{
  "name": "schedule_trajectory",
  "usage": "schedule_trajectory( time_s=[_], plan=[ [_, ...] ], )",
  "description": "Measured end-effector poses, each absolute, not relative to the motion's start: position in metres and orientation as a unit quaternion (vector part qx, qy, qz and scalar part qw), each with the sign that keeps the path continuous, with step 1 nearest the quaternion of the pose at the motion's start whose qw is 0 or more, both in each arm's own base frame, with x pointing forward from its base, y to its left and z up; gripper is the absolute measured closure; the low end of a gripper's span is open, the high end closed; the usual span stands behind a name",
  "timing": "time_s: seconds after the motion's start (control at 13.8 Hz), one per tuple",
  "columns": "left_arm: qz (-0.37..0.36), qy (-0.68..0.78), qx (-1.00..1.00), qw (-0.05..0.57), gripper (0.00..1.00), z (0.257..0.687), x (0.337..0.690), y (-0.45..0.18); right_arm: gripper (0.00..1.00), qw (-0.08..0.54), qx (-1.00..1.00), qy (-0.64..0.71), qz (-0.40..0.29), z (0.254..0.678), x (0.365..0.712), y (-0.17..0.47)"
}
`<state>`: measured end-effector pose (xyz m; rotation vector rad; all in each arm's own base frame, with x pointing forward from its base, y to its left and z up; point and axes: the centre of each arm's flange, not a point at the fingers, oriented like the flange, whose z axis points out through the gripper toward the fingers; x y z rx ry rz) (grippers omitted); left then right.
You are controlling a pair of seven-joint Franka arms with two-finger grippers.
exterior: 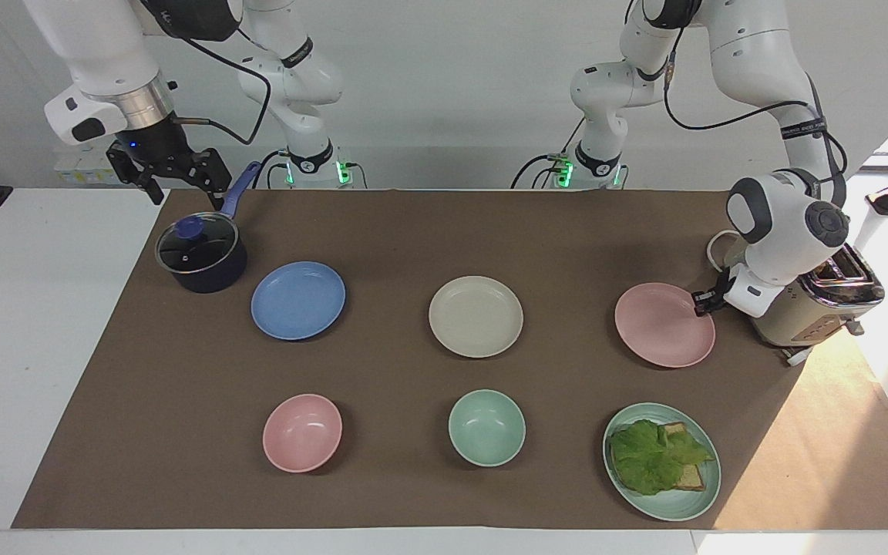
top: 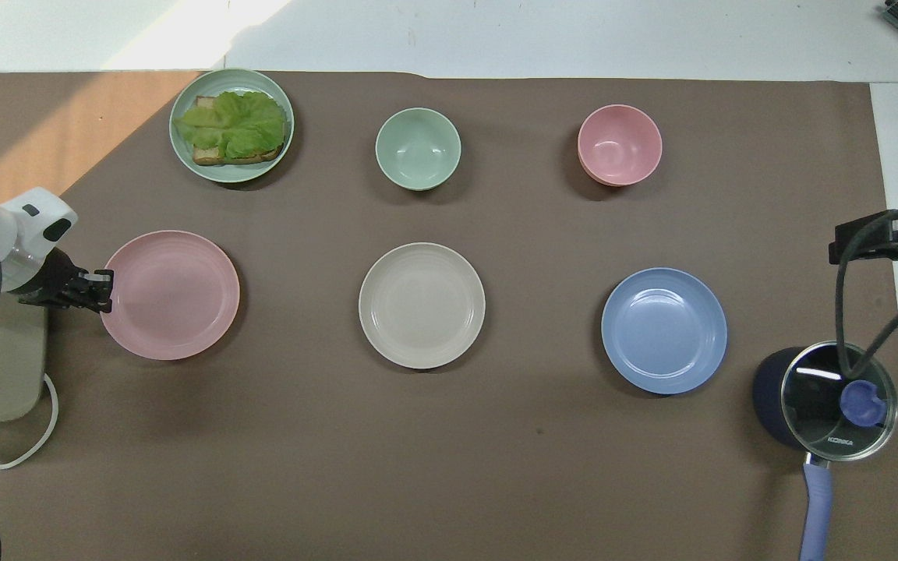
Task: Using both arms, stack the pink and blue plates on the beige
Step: 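Carry the pink plate with the left gripper over the beige plate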
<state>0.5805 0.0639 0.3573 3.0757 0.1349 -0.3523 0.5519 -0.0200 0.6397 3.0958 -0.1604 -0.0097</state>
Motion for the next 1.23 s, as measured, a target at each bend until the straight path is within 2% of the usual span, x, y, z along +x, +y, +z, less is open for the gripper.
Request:
schedule_trajectory(
  time_s=[0.51,0.94,1.23],
  plan=[
    [-0.148,0.049,0.985,0.072,0.95,0.425,0.591,0.017,0.0,0.021,0.998,-0.053,-0.003,0.64,0.552,-0.021],
    [-0.144,0.115,0.981,0.058,0.95,0.439,0.583,-0.132,0.0,0.021,0.998,-0.054,-0.003,0.64,0.552,-0.022],
    [-0.121,0.132,0.982,0.06,0.95,0.422,0.564,-0.21,0.0,0.021,0.998,-0.054,-0.001,0.64,0.552,-0.022]
  ],
)
